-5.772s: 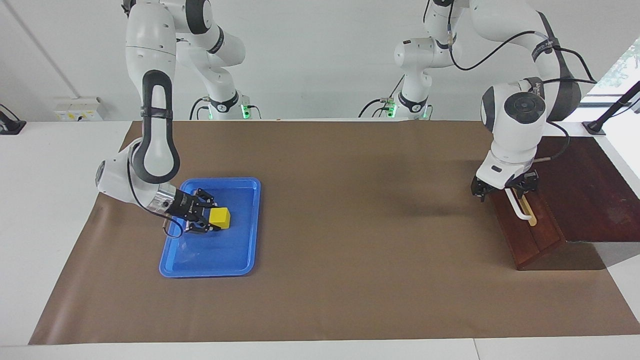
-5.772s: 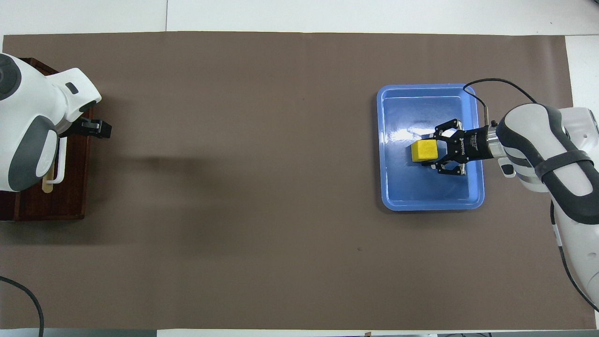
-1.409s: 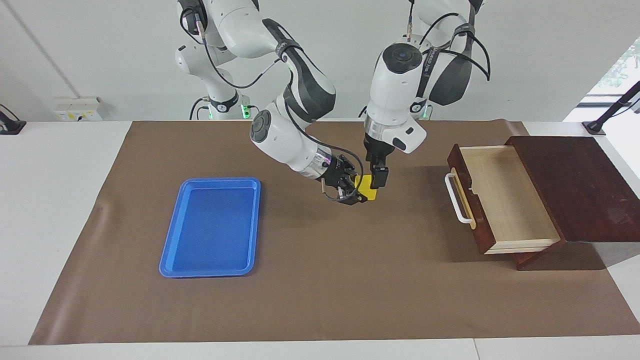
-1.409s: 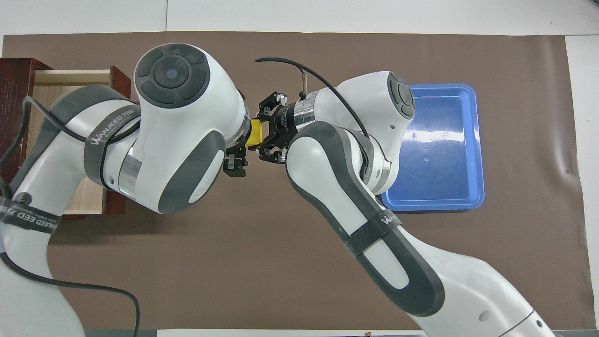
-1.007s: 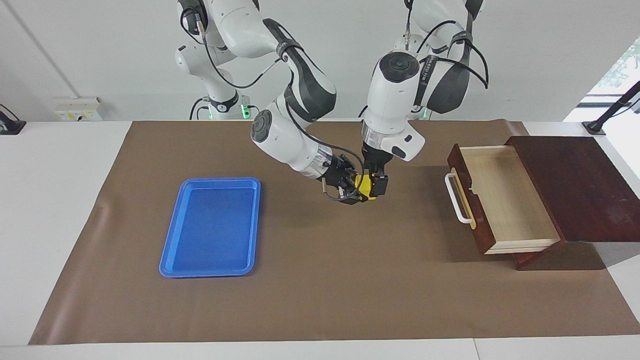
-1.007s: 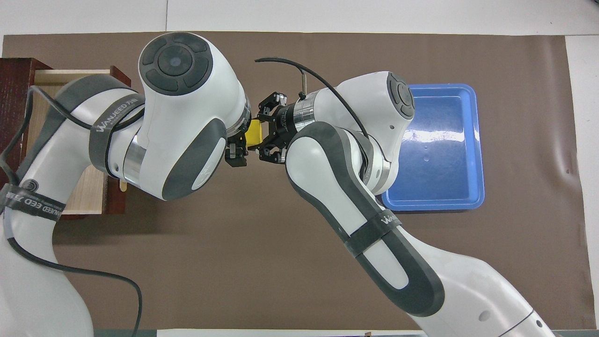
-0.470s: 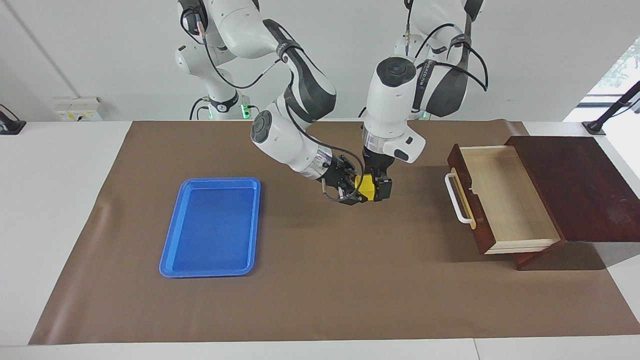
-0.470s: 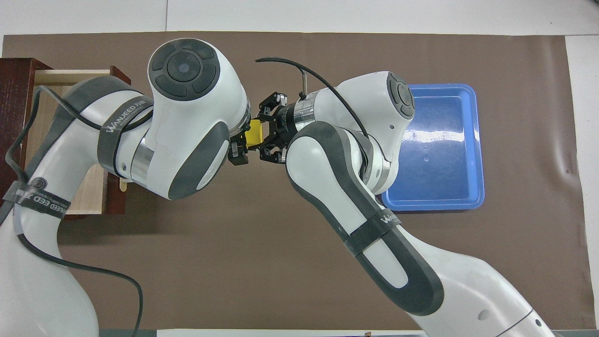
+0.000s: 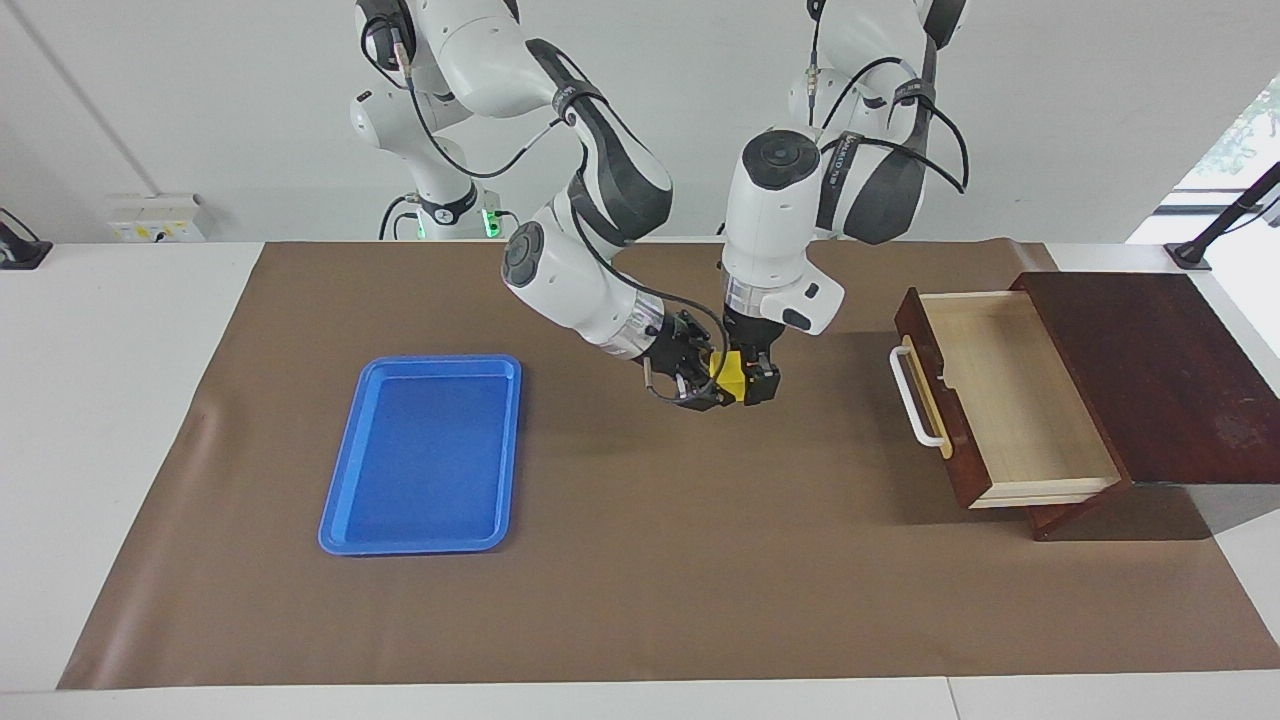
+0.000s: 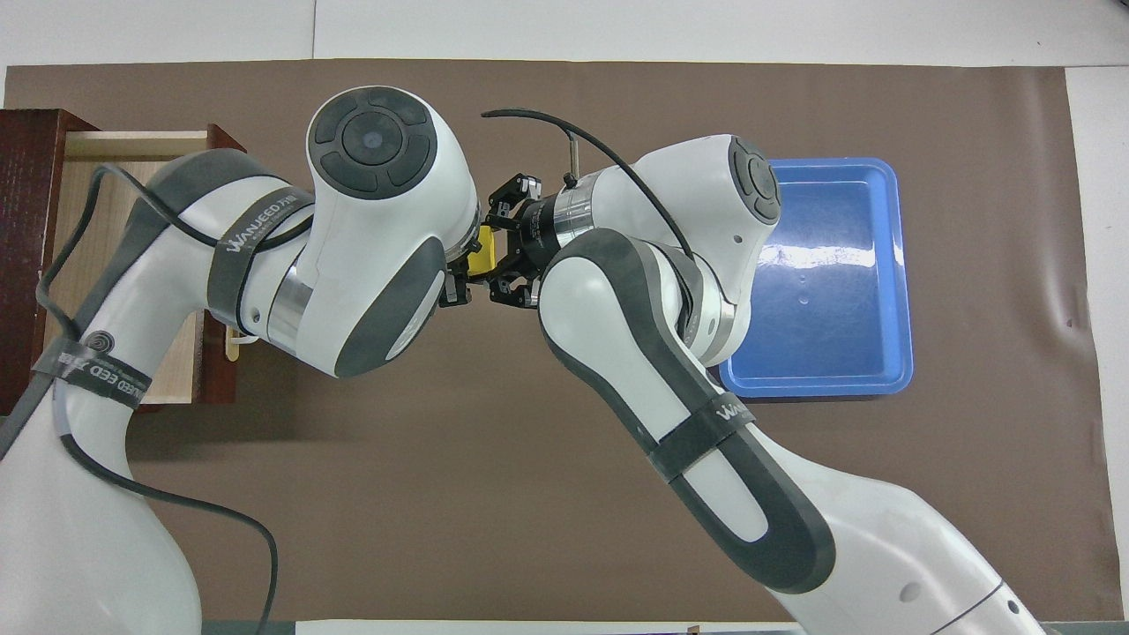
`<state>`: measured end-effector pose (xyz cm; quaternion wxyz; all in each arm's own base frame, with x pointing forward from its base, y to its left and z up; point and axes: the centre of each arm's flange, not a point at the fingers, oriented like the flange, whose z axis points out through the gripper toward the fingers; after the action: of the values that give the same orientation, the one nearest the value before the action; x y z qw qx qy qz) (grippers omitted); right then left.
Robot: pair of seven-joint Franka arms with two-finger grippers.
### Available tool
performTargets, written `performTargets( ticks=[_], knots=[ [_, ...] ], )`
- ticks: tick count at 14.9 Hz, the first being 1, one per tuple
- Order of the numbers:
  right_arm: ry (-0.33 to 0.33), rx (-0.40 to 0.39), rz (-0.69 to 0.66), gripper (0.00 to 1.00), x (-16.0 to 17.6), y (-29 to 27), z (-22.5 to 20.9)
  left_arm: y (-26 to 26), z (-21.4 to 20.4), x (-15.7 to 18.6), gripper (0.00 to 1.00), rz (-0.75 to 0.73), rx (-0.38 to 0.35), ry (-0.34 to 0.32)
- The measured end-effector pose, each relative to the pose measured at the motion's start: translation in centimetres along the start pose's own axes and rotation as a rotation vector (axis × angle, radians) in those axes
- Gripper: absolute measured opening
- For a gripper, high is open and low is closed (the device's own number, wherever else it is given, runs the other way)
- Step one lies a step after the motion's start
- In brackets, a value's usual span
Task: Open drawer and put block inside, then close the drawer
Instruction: 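Grasp the yellow block with the left gripper from the right gripper, then carry the block into the drawer with the left gripper while the right gripper retracts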
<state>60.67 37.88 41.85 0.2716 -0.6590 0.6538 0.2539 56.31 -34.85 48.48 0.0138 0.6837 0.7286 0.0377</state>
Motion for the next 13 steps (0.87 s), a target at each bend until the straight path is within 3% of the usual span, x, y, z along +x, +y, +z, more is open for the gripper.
performTargets(
  ticks=[4, 12, 13],
  knots=[
    [0.008, -0.001, -0.009, 0.55, 0.29, -0.07, 0.08, -0.38, -0.05, -0.56, 0.58, 0.018, -0.007, 0.006],
    [0.009, -0.001, -0.013, 0.55, 0.31, -0.07, 0.09, -0.39, -0.02, -0.57, 0.57, 0.022, -0.007, 0.006],
    [0.008, 0.001, -0.006, 0.59, 0.35, -0.13, 0.02, -0.42, -0.03, -0.62, 0.57, 0.02, -0.007, 0.005]
  ],
)
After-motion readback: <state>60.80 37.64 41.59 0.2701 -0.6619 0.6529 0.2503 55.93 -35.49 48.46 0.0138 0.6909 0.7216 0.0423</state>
